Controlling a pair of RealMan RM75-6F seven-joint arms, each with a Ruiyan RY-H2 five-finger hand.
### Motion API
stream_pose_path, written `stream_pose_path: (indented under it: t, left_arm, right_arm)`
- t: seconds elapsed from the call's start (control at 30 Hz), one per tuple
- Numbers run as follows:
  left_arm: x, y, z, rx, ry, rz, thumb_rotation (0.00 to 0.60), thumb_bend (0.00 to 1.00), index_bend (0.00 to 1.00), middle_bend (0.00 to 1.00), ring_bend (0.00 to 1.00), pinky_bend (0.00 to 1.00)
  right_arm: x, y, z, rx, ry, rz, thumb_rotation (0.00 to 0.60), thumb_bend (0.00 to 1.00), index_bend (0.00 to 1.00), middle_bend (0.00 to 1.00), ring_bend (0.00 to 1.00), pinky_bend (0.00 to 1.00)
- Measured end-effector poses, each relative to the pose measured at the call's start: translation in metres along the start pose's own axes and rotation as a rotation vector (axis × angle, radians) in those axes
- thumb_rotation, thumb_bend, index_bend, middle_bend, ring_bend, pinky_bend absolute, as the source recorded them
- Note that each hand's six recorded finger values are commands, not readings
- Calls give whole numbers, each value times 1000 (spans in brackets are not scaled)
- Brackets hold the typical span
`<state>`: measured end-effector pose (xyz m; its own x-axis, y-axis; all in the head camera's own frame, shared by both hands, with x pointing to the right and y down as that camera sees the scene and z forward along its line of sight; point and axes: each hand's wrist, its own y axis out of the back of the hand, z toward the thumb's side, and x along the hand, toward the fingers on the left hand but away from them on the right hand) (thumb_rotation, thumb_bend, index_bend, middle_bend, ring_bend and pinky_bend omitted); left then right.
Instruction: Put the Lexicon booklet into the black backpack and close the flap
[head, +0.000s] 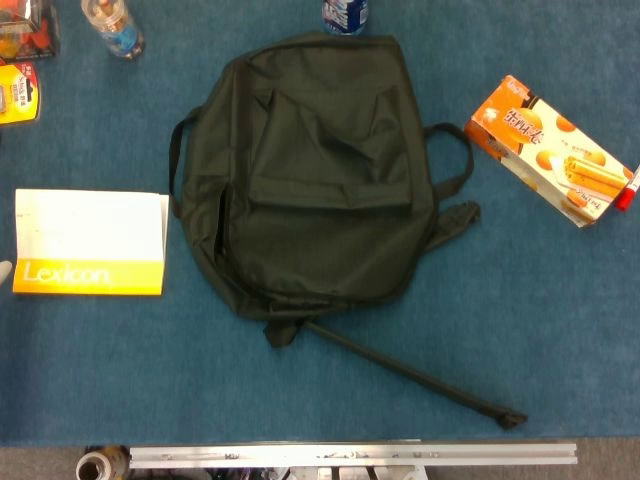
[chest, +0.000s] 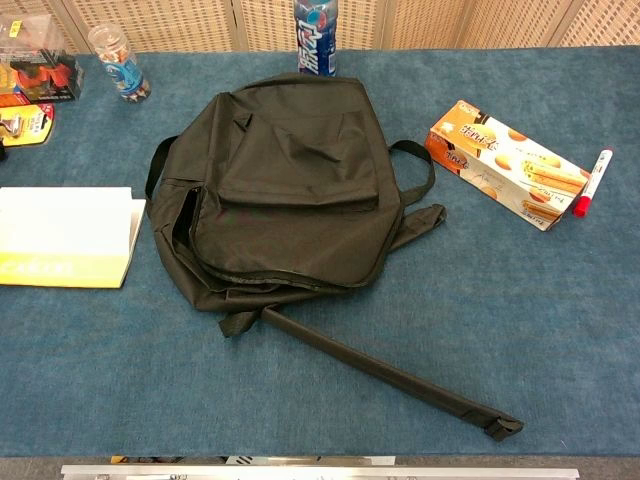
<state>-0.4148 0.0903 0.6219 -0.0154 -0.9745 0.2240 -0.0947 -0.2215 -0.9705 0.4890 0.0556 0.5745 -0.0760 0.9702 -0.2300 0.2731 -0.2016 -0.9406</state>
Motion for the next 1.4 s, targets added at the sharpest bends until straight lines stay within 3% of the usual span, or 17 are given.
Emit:
stream_pose_path:
  t: [0.93,1.13,1.4]
  left_arm:
    - [-1,-4,5,16,-23,-30,600,47,77,141,147,214]
    - [-3,-16,6,22,-35,-89,600,48,77,141,147,214]
    - [-12,-47,11,26,-72,-208,600,47,77,141,147,214]
  right_arm:
    - [-1,4,-4,-5,-2,-14,600,0,124,285,111,231]
    - [-2,3,-3,-4,1,-10,600,0,124,285,111,231]
    - [-3,1,-2,-4,4,-3,600,0,124,285,111,231]
